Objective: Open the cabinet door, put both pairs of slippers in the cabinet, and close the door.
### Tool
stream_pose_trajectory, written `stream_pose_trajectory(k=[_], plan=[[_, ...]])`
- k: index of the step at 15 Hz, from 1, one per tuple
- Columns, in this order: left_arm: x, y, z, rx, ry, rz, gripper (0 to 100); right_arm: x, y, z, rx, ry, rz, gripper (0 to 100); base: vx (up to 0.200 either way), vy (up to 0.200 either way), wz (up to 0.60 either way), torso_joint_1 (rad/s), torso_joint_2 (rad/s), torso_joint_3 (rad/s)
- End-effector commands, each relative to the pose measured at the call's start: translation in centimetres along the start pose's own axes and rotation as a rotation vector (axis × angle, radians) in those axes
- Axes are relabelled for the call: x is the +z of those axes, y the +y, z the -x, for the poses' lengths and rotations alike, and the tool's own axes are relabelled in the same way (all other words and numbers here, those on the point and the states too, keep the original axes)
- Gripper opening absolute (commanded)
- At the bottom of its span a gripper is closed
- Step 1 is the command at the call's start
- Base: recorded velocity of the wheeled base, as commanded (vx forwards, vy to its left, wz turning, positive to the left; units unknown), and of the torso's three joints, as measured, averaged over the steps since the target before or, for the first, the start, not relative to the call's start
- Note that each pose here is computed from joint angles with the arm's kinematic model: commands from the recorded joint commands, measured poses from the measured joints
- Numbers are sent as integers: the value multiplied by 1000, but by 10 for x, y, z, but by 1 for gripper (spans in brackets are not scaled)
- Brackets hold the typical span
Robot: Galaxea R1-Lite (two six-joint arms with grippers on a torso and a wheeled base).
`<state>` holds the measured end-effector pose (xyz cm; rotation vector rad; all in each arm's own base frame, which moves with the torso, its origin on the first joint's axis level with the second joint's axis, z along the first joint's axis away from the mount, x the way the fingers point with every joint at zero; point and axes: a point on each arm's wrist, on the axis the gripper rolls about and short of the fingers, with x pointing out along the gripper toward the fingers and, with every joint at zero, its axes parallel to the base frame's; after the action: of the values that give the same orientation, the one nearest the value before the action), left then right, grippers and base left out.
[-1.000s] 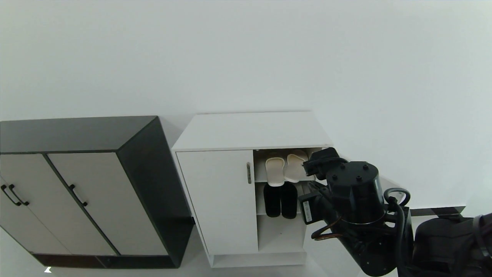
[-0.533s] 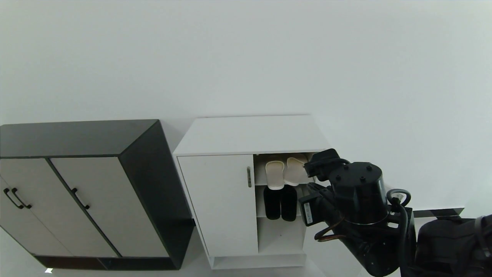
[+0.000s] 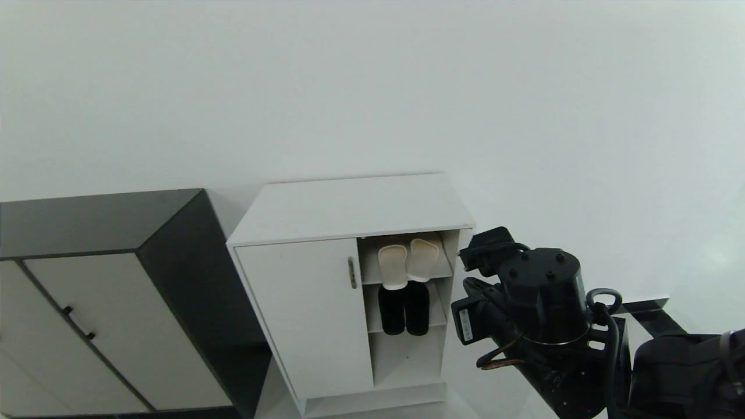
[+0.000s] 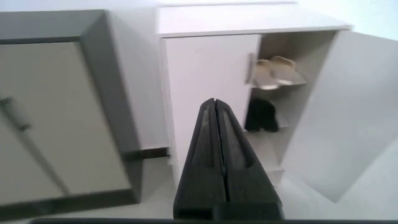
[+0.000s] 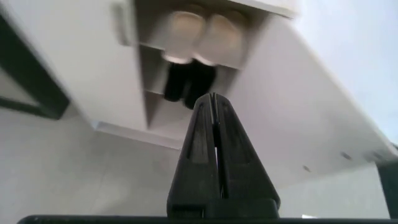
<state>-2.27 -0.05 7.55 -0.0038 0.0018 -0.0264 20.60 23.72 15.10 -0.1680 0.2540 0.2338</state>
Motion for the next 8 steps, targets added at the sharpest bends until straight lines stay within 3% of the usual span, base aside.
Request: stream_pose_trajectory(k=[1,3,6,8], plan=[[0,0,0,0,1,1,0,0,1,1,3,-1,0,0,0,0,-600,7,-2,-2],[0,0,0,0,1,1,0,1,0,0,-2,-2,-1,0,0,0,-600,7,2,5],[0,0,0,0,1,1,0,4,-2,-1,-4,-12,-9,0,0,0,0,0,0,0],[0,0,0,-3,1,-2,0,13,-18,-14,-64,-23,-18,0,0,0,0,0,0,0]])
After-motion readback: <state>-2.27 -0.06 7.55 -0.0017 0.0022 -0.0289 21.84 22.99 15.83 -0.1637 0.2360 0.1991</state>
